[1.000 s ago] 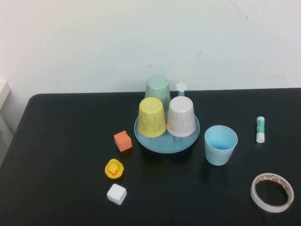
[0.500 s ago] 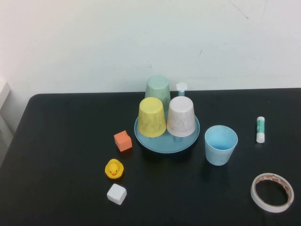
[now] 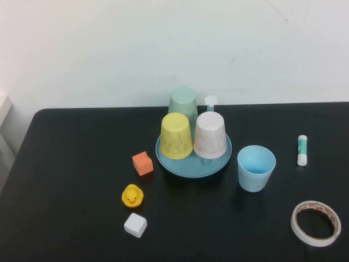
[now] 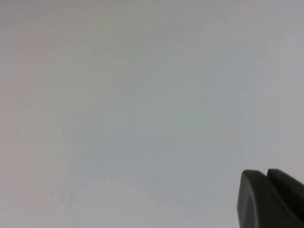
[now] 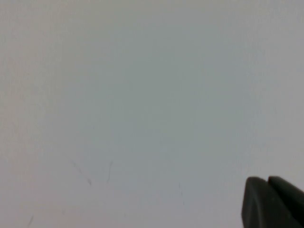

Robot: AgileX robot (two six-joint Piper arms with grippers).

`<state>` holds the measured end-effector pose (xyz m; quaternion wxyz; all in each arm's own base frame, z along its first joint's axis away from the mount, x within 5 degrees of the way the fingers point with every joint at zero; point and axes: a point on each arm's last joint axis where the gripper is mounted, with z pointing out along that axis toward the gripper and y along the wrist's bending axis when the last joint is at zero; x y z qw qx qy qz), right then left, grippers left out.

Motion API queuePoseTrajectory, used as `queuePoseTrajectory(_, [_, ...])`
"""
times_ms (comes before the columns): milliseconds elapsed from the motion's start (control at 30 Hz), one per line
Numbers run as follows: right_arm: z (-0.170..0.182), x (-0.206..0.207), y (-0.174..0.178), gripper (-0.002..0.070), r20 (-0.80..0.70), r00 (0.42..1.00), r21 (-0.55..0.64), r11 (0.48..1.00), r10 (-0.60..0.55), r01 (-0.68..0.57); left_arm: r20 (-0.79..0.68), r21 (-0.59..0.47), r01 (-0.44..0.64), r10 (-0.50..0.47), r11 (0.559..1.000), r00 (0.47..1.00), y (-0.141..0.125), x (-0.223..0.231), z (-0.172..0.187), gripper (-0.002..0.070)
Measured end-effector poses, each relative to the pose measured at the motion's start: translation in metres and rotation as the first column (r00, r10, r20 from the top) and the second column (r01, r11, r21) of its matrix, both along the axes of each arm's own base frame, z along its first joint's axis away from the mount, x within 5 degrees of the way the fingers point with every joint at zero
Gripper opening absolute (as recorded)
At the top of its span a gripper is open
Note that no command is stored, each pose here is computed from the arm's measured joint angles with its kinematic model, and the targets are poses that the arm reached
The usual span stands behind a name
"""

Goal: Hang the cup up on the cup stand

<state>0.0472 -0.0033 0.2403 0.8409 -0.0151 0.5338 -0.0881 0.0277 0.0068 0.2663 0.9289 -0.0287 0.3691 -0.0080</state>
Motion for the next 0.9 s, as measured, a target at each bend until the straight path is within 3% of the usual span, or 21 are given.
queuePoseTrajectory(67, [0.005, 0.001, 0.0, -0.0001, -0.087, 0.996, 0.001, 1.0, -0.005, 0.005, -0.059, 0.005, 0.01, -0.01, 1.0, 0.998, -0.001, 0.003, -0.001, -0.0001])
queuePoseTrajectory(167, [0.025, -0.003, 0.0, -0.0001, -0.213, 0.977, 0.006, 1.0, -0.011, 0.012, -0.265, 0.061, 0.049, -0.031, 0.997, 0.964, -0.006, 0.009, 0.009, -0.0001])
queuePoseTrajectory(233, [0.039, 0.001, -0.001, -0.0001, -0.376, 0.926, 0.019, 1.0, -0.011, 0.02, -0.42, 0.115, 0.074, -0.019, 0.991, 0.907, -0.009, 0.002, 0.035, -0.0001])
queuePoseTrajectory(400, [0.073, 0.019, -0.003, -0.0001, -0.534, 0.845, 0.015, 1.0, -0.009, 0.02, -0.629, 0.183, 0.099, 0.039, 0.978, 0.776, -0.01, 0.006, 0.058, -0.0001])
queuePoseTrajectory(533, [0.085, 0.052, -0.001, -0.0001, -0.694, 0.72, -0.023, 0.999, 0.011, -0.037, -0.727, 0.185, 0.125, 0.051, 0.975, 0.684, -0.011, 0.019, 0.055, -0.0001])
queuePoseTrajectory(733, [0.086, 0.121, 0.008, -0.0001, -0.855, 0.499, 0.035, 0.975, 0.143, -0.22, -0.809, 0.177, 0.148, 0.058, 0.973, 0.586, -0.012, 0.037, 0.032, -0.0001])
queuePoseTrajectory(900, [0.074, 0.187, 0.032, -0.0001, -0.878, 0.385, 0.093, 0.892, 0.283, -0.443, -0.825, 0.164, 0.154, 0.05, 0.974, 0.563, -0.013, 0.042, 0.015, -0.0001])
